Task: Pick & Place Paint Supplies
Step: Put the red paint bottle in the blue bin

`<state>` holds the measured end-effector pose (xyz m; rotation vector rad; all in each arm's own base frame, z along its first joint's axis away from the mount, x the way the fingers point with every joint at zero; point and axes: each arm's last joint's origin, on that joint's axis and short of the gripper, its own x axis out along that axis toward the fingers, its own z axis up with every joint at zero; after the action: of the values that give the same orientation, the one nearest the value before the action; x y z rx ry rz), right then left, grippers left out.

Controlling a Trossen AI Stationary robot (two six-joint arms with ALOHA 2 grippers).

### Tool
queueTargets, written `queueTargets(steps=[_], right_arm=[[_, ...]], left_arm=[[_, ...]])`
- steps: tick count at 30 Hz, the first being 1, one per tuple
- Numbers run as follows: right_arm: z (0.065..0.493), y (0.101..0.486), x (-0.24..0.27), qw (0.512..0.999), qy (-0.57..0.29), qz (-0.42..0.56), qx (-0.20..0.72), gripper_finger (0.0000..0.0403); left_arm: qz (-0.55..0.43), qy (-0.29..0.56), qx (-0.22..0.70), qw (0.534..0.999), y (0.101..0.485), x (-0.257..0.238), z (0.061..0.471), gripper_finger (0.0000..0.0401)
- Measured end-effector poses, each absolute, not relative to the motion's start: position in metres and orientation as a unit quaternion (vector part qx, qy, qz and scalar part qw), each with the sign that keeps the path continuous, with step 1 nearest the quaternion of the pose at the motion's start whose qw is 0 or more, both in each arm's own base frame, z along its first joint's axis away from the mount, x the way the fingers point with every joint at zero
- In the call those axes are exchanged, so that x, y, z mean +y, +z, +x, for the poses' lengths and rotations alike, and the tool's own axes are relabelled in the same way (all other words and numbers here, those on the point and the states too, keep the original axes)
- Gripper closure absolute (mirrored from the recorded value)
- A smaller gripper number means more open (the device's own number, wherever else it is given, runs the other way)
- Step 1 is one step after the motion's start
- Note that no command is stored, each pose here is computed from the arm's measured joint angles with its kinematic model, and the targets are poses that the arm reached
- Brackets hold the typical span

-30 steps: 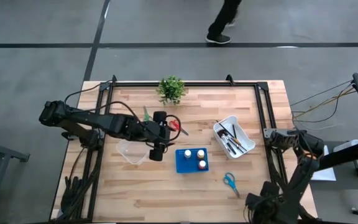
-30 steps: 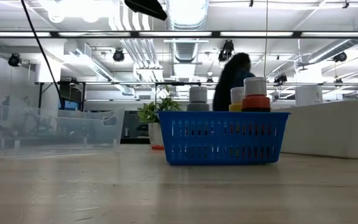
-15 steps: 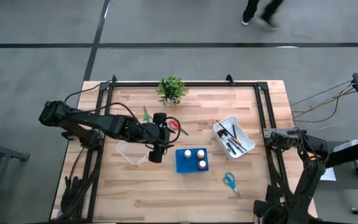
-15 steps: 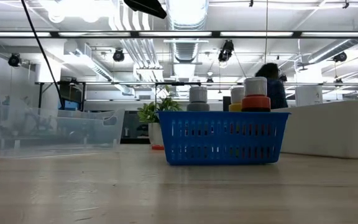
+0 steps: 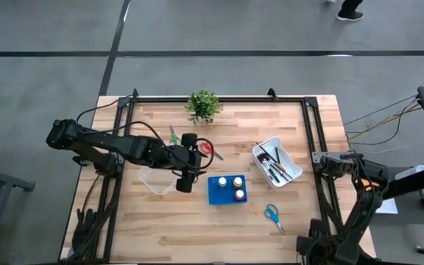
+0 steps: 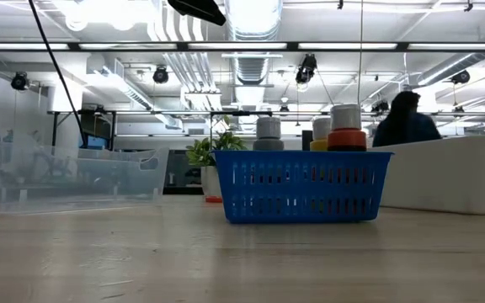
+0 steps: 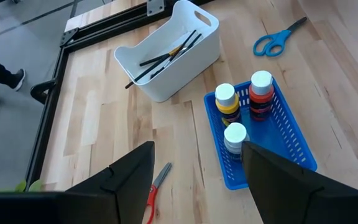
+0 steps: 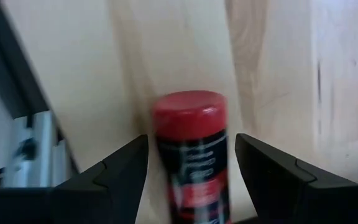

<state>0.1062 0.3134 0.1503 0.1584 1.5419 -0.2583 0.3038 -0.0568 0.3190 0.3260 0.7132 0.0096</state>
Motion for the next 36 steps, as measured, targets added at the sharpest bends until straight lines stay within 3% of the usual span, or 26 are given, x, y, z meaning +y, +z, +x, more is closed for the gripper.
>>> queueTargets(steps=[8, 16, 21, 28, 32, 36], right_arm=[[0.109, 0.144, 0.307, 0.720, -0.128, 0.067, 0.679, 0.0169], [0.112, 0.142, 0.304, 0.752, -0.135, 0.059, 0.642, 0.0250], [0.119, 0.145, 0.298, 0.818, -0.146, 0.033, 0.555, 0.0287], [0.126, 0.162, 0.287, 0.919, -0.138, -0.059, 0.364, 0.0269], [0.129, 0.181, 0.283, 0.951, -0.129, -0.149, 0.239, 0.0262], [0.130, 0.199, 0.279, 0.952, -0.135, -0.234, 0.147, 0.0261]], left_arm=[[0.155, 0.006, 0.348, 0.925, 0.319, -0.057, 0.304, 0.0153], [0.156, 0.002, 0.350, 0.924, 0.318, -0.059, 0.304, 0.0153], [0.158, 0.000, 0.356, 0.921, 0.312, -0.060, 0.303, 0.0153], [0.154, -0.002, 0.345, 0.926, 0.293, -0.061, 0.304, 0.0153], [0.125, -0.057, 0.277, 0.951, 0.280, -0.066, 0.310, 0.0154], [0.084, -0.126, 0.149, 0.977, 0.268, -0.071, 0.314, 0.0154]])
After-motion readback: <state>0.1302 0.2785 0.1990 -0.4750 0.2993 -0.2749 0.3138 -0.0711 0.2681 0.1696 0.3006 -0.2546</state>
